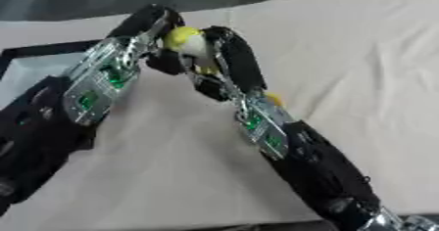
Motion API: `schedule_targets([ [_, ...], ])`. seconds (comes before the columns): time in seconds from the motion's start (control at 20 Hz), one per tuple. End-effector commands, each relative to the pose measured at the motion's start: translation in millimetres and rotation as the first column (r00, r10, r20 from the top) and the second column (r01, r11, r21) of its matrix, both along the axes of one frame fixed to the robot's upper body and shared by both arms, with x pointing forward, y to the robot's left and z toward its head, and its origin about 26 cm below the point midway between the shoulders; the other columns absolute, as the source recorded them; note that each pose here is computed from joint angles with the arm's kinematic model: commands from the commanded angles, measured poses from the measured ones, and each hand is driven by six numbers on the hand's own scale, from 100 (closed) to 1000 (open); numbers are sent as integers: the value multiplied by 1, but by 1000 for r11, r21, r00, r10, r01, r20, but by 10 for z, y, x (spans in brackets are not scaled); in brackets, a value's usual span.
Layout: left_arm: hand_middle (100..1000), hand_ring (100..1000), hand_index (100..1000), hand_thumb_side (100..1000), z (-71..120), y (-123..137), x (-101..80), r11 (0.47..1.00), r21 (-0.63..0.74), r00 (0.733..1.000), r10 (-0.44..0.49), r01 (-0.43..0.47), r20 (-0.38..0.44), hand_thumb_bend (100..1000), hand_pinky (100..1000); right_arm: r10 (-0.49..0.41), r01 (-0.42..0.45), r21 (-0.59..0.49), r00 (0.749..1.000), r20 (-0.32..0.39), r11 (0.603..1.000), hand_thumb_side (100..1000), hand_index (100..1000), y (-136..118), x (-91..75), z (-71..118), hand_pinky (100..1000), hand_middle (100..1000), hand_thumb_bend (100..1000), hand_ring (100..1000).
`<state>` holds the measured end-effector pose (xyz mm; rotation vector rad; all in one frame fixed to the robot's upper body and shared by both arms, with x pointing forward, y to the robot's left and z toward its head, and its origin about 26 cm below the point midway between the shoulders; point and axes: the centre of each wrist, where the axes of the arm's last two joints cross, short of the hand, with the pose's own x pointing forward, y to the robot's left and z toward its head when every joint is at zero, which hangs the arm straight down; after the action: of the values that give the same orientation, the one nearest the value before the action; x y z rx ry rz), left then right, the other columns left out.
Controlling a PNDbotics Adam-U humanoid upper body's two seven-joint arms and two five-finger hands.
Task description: Pick up the objects with one hand, pass them to the other hand, and then place them into the box on the other side of the table.
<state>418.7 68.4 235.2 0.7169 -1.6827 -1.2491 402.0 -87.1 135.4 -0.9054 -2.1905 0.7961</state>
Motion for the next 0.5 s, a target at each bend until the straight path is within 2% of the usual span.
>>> schedule_targets([
  [0.05, 341, 548, 365, 100, 164, 91, 22, 1000, -5, 999, 22, -22, 37, 100, 459, 16, -16, -19, 1000, 9, 1000, 202, 768, 76, -19, 43, 746, 601, 568, 801],
  [0.25, 330, 553, 351, 100, 236, 204, 16, 999, -23, 999, 42, -41, 25, 100, 472, 8, -8, -59, 1000, -7, 998, 318, 839, 61, -17, 43, 780, 672, 574, 852],
  [0.35, 330, 563, 344, 100, 281, 269, -2, 999, -32, 999, 39, -38, 16, 100, 509, 0, -1, -79, 1000, -16, 997, 413, 857, 44, -12, 47, 790, 700, 591, 867],
  [0.5, 323, 568, 336, 100, 335, 415, -17, 998, -37, 998, 58, -58, -15, 100, 507, -19, 14, -115, 999, -36, 993, 494, 876, 17, -6, 44, 795, 724, 606, 881],
])
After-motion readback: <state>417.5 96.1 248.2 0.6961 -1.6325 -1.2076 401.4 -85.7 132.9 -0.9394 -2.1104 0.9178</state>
